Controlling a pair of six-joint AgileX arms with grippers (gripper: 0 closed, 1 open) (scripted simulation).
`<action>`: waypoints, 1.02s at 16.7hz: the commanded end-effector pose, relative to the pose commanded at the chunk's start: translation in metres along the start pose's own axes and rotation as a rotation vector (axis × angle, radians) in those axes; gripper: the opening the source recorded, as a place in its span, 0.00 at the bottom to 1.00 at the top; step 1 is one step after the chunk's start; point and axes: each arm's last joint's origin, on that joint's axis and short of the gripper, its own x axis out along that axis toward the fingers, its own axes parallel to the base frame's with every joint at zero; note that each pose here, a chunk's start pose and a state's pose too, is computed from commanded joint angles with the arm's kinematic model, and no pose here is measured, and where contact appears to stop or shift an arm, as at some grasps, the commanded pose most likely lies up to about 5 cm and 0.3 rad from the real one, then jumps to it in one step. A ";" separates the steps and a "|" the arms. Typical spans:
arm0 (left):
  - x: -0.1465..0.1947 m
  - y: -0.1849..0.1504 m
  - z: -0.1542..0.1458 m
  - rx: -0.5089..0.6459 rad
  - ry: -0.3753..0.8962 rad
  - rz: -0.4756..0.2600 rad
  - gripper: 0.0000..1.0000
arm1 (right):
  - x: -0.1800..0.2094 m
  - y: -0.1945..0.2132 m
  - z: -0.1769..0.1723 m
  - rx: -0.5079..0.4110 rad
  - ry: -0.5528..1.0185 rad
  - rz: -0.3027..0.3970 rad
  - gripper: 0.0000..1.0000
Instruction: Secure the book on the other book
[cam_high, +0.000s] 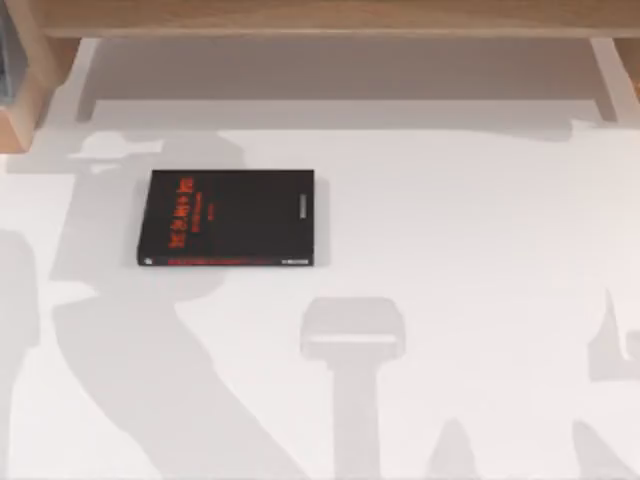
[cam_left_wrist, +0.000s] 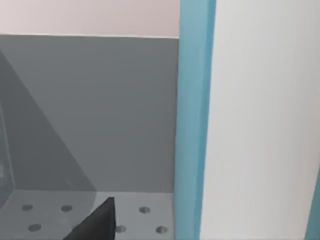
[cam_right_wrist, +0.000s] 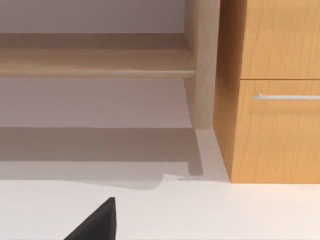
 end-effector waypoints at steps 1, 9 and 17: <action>0.000 0.000 0.000 0.000 0.000 0.000 1.00 | 0.000 0.000 0.000 0.000 0.000 0.000 1.00; 0.014 0.000 0.000 0.000 0.000 0.000 1.00 | 0.000 0.000 0.000 0.000 0.000 0.000 1.00; 0.030 0.000 0.000 0.000 0.000 0.000 1.00 | 0.000 0.000 0.000 0.000 0.000 0.000 1.00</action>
